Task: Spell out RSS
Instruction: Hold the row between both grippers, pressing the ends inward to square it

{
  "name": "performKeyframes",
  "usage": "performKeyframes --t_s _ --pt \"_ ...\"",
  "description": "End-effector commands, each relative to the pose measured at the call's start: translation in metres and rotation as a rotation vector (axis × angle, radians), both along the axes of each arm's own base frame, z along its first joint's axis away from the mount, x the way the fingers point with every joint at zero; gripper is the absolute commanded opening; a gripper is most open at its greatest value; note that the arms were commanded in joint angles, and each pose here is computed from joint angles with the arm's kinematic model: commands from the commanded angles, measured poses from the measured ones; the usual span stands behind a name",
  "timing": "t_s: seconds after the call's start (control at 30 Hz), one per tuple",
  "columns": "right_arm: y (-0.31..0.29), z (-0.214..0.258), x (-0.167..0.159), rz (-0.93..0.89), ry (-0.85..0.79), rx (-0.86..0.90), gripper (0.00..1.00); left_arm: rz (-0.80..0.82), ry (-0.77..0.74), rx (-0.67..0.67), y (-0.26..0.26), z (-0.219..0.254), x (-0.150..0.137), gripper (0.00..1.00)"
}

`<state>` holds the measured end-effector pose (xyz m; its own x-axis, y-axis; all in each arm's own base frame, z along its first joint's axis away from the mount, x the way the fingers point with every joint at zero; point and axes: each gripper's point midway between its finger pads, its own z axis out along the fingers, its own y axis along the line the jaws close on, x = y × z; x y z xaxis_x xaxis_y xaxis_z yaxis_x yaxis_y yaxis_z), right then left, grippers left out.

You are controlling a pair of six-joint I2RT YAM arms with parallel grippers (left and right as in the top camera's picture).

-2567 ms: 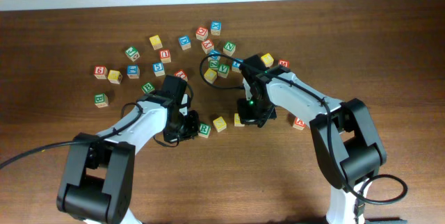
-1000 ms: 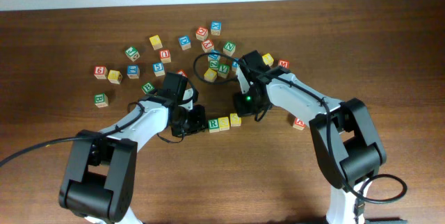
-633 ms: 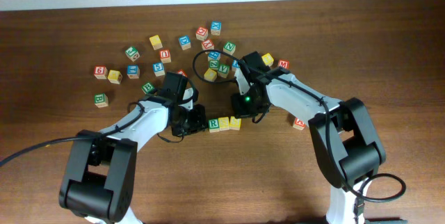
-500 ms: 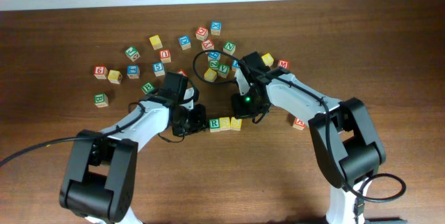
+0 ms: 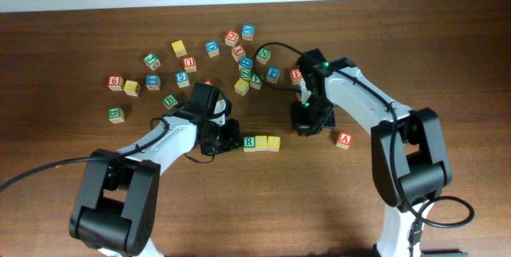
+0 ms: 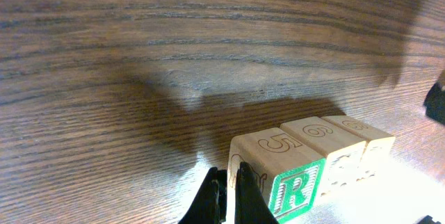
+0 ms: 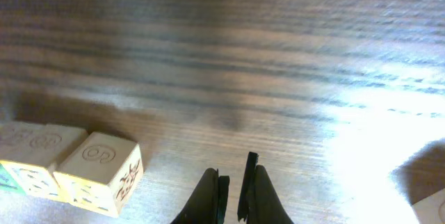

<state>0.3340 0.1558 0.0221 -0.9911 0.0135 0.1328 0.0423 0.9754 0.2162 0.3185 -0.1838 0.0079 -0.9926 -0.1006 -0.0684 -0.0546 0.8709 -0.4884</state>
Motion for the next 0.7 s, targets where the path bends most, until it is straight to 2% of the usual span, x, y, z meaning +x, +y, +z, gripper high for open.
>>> performKeyframes --t_s 0.0,0.27,0.47,0.67 --pt "0.015 -0.010 -0.018 0.010 0.038 -0.018 0.05 0.001 0.022 -0.005 -0.001 -0.005 -0.004 0.00" --pt "0.058 -0.019 -0.025 0.025 -0.011 0.005 0.05 -0.002 0.024 -0.004 -0.001 -0.005 -0.005 0.00" --pt "0.061 -0.019 -0.020 0.026 -0.036 0.016 0.04 -0.011 0.023 -0.001 -0.001 -0.005 -0.006 0.00" --pt "0.058 -0.019 -0.028 -0.040 0.013 -0.005 0.04 -0.011 0.013 -0.004 -0.001 -0.005 -0.004 0.00"
